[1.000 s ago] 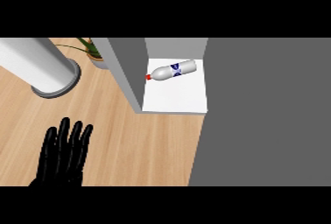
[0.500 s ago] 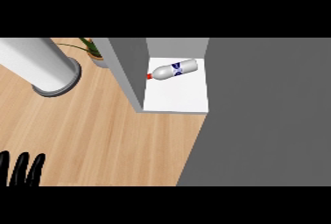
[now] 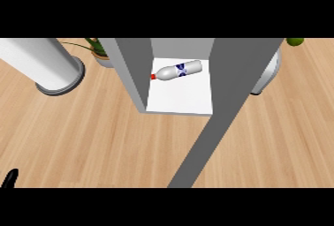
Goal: Pick up the bottled water, place it into the cabinet and close the cabinet
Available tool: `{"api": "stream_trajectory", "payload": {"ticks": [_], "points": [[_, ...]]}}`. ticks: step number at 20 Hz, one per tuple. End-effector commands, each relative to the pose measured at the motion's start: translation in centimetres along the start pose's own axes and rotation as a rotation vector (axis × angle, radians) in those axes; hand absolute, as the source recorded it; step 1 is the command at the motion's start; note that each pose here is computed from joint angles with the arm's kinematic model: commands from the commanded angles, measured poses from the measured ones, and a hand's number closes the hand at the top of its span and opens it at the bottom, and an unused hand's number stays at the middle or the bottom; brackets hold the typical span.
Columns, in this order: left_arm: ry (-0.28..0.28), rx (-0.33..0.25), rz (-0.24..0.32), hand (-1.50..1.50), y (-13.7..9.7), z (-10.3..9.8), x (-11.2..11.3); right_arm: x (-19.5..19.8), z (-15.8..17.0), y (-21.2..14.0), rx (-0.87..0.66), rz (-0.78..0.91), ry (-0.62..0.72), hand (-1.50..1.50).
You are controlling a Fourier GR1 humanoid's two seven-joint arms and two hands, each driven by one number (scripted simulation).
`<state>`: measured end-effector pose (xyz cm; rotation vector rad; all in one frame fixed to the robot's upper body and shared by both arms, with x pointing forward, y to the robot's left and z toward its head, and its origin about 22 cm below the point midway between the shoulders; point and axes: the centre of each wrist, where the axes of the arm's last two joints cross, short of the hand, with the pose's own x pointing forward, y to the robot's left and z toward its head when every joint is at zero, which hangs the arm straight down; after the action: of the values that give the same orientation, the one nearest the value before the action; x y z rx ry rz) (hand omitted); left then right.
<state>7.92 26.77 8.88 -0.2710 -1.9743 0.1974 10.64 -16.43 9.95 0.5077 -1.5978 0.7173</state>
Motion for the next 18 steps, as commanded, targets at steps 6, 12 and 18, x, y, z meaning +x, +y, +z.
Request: {"api": "stream_trajectory", "payload": {"ticks": [6, 12, 18], "points": [[0.005, -0.019, 0.038, -1.5, 2.0, 1.6, 2.1, 1.9, -4.0, 1.0, 0.024, -0.187, -0.133, 1.5], [-0.013, -0.03, 0.05, -1.5, 3.4, 1.5, 3.1, 1.6, -5.6, -1.3, -0.031, -0.22, -0.131, 1.5], [-0.03, -0.017, 0.058, -1.5, 4.8, 1.9, 3.4, 1.8, -9.5, -4.0, -0.043, -0.283, -0.13, 1.5]]}}
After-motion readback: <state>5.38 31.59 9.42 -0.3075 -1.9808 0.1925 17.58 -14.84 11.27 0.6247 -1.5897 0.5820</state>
